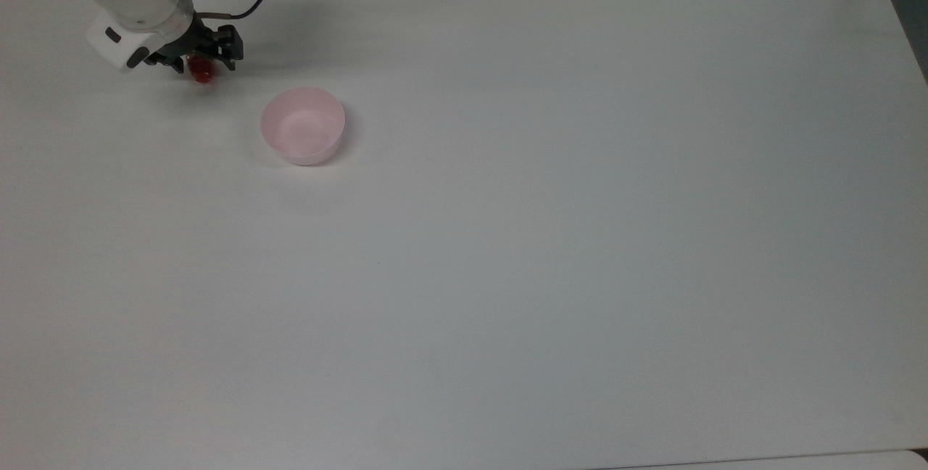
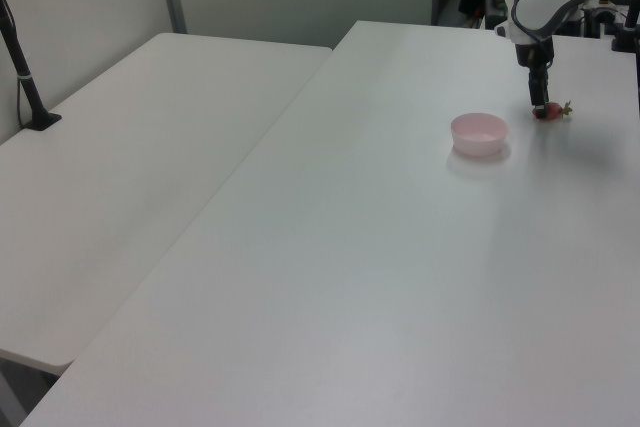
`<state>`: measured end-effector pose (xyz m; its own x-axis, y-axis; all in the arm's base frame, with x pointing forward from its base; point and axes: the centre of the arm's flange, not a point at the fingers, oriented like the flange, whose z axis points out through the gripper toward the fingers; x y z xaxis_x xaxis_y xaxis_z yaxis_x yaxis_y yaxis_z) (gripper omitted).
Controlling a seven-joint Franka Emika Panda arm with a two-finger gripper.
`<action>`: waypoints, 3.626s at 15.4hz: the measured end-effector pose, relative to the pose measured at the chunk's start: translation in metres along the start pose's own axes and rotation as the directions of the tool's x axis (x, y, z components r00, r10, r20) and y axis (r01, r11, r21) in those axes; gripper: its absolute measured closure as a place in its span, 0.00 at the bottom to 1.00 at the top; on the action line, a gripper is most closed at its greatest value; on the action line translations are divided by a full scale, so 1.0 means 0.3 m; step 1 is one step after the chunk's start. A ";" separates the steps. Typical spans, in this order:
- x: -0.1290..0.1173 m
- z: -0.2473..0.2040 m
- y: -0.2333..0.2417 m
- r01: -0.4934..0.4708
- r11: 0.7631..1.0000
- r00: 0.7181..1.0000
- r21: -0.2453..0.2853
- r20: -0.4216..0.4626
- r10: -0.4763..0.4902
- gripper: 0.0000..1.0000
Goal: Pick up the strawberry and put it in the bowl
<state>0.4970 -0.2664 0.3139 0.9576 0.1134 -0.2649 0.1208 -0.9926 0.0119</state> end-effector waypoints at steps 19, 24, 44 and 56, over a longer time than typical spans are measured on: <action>-0.028 -0.076 -0.003 0.007 1.000 1.000 -0.014 -0.001 -0.007 0.61; 0.068 -0.340 -0.154 0.000 0.995 0.987 0.097 -0.163 0.016 0.61; 0.207 -0.424 -0.357 -0.026 0.991 0.983 0.131 -0.177 0.049 0.00; -0.206 -1.106 -0.666 -0.237 0.956 0.936 0.171 -0.223 0.272 0.00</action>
<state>0.5004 -0.0608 0.6480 0.9876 -0.1544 -0.0296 -0.1564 -0.9835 -0.0910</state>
